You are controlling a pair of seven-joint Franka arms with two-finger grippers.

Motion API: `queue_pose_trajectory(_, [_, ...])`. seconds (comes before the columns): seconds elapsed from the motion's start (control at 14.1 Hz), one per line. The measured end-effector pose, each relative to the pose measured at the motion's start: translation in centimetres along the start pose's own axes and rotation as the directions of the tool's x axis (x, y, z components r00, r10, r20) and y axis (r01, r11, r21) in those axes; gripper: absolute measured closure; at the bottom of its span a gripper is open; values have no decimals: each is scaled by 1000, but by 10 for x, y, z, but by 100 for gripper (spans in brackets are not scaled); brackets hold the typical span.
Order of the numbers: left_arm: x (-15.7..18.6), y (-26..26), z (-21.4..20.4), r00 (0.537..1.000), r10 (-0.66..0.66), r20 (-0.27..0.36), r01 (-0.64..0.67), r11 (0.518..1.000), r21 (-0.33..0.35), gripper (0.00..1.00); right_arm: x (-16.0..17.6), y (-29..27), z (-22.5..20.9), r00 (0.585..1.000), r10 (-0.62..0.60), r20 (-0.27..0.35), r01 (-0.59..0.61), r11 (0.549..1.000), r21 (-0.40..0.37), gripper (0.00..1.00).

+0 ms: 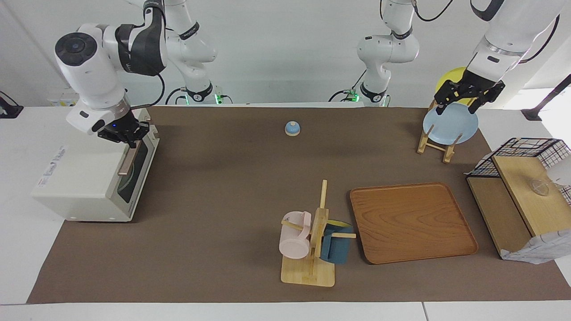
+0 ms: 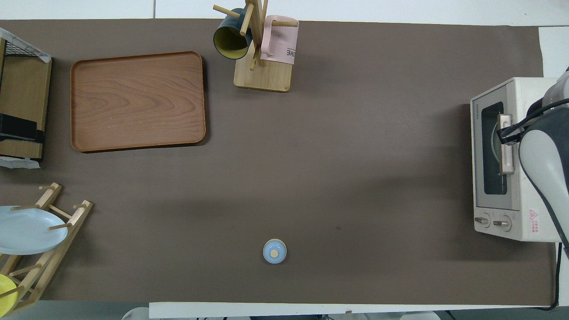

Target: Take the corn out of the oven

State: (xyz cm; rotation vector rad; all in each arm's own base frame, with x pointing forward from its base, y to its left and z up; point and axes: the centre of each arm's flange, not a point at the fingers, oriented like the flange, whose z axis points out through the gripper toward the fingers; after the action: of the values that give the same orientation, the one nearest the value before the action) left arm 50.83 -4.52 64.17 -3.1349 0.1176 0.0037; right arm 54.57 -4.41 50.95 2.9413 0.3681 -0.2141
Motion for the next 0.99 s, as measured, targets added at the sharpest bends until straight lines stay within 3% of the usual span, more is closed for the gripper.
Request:
queue_pose_trajectory(0.5, [0, 0, 0, 1000, 0, 0, 0, 1000, 0, 0, -3, 18, 31, 997, -75, -5, 75, 996, -38, 99])
queue_pose_trajectory(0.99, [0, 0, 0, 1000, 0, 1, 0, 1000, 0, 0, 6, -6, 41, 997, -75, -17, 74, 996, -47, 99])
